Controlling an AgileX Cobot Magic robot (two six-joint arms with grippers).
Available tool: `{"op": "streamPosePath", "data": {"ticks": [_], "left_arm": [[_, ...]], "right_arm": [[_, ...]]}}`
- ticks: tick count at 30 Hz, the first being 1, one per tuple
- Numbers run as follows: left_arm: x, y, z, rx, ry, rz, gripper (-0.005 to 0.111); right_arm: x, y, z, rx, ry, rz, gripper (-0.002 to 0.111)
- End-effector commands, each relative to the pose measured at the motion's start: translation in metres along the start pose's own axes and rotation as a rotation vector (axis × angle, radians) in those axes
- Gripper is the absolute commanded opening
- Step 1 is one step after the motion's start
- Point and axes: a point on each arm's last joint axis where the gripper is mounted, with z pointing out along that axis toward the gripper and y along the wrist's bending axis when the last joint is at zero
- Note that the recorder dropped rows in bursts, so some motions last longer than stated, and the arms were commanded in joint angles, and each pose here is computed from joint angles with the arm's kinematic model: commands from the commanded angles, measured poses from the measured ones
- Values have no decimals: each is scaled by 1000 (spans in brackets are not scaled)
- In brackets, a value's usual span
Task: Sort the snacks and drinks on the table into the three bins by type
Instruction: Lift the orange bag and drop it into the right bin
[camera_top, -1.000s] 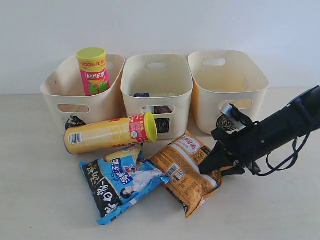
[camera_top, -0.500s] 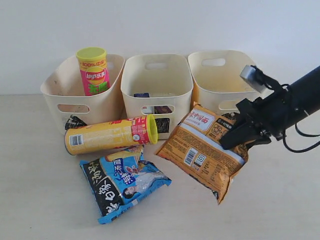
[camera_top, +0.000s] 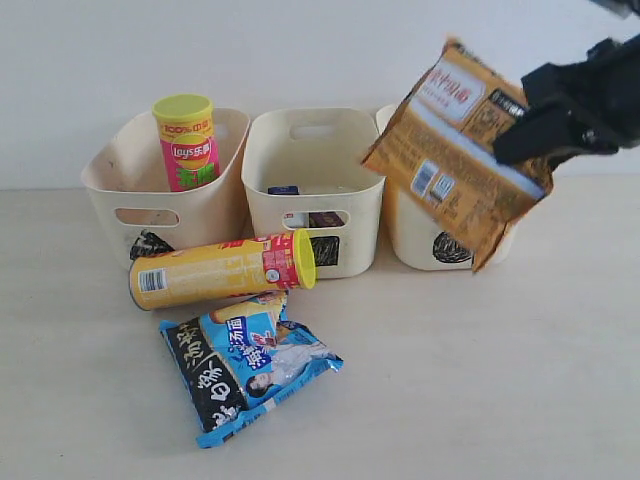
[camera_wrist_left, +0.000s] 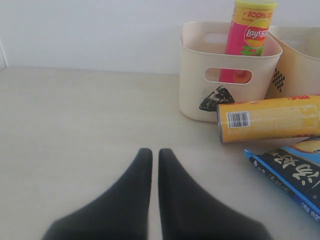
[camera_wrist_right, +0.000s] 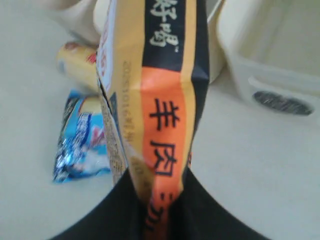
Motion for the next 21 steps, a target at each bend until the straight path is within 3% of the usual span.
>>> {"op": "streamPosePath", "data": {"ticks": [1, 6, 21], "left_arm": [[1, 0, 0, -1, -4, -3, 4], [1, 0, 0, -1, -4, -3, 4], [1, 0, 0, -1, -4, -3, 4]], "right_arm": [[-20, -4, -22, 179, -250, 16, 0], [-36, -23, -17, 289, -395, 92, 0], [-98, -93, 67, 242, -359, 244, 0]]}}
